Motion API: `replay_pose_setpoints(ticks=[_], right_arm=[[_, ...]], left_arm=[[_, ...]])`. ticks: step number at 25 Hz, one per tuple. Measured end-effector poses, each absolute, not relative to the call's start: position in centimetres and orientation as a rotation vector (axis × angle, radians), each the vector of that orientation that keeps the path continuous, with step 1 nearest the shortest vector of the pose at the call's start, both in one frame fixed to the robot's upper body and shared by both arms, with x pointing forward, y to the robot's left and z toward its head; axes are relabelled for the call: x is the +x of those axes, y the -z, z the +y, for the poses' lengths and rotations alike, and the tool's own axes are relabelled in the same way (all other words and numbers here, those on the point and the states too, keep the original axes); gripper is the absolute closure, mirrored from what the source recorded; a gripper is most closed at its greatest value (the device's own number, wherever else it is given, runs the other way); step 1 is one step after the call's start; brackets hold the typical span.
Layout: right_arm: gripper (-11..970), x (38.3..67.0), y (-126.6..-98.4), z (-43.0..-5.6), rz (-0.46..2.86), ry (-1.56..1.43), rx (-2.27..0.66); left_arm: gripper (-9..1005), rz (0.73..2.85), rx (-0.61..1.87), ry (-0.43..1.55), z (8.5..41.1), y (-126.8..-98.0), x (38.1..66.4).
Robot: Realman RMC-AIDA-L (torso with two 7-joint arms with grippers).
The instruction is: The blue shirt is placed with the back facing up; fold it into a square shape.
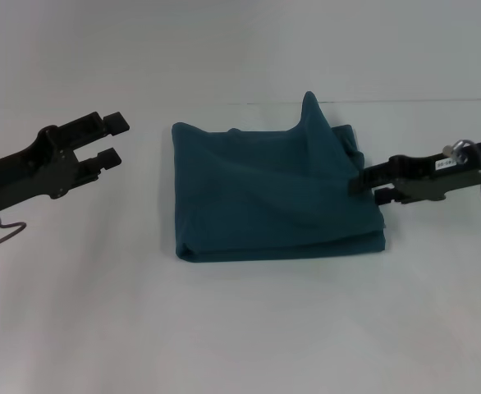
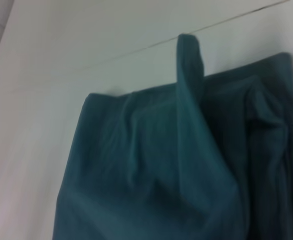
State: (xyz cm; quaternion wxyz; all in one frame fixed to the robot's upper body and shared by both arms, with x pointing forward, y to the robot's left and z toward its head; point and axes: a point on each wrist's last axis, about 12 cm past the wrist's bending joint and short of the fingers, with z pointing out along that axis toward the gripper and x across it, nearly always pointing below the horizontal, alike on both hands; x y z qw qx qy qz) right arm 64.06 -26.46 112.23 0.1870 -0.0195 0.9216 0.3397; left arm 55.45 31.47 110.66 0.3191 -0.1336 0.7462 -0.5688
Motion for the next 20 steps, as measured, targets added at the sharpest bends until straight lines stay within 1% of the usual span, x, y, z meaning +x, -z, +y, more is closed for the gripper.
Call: replay_pose_setpoints(ticks=[7,12,18,20], right_arm=[[321,63.45,-111.41,-25.77,2.626,-0.976,-0.041],[321,63.37,-111.48,-25.95,2.62,-0.994,-0.006],[542,63.31,-111.59,-26.07,2.616,-1.001,-0.007],[640,63.3,-111.57,-26.09,2.616,-1.001,-0.006]], left_arm=[[233,1.968,-0.362,1.477,31.29,-110.44,55.74],[233,1.967,-0.355,1.479,31.06,-110.43,55.88],[234,1.966,-0.363,1.472,31.03,-110.34,55.97],[234,1.966,-0.366,1.471,31.04,-110.32,55.98]])
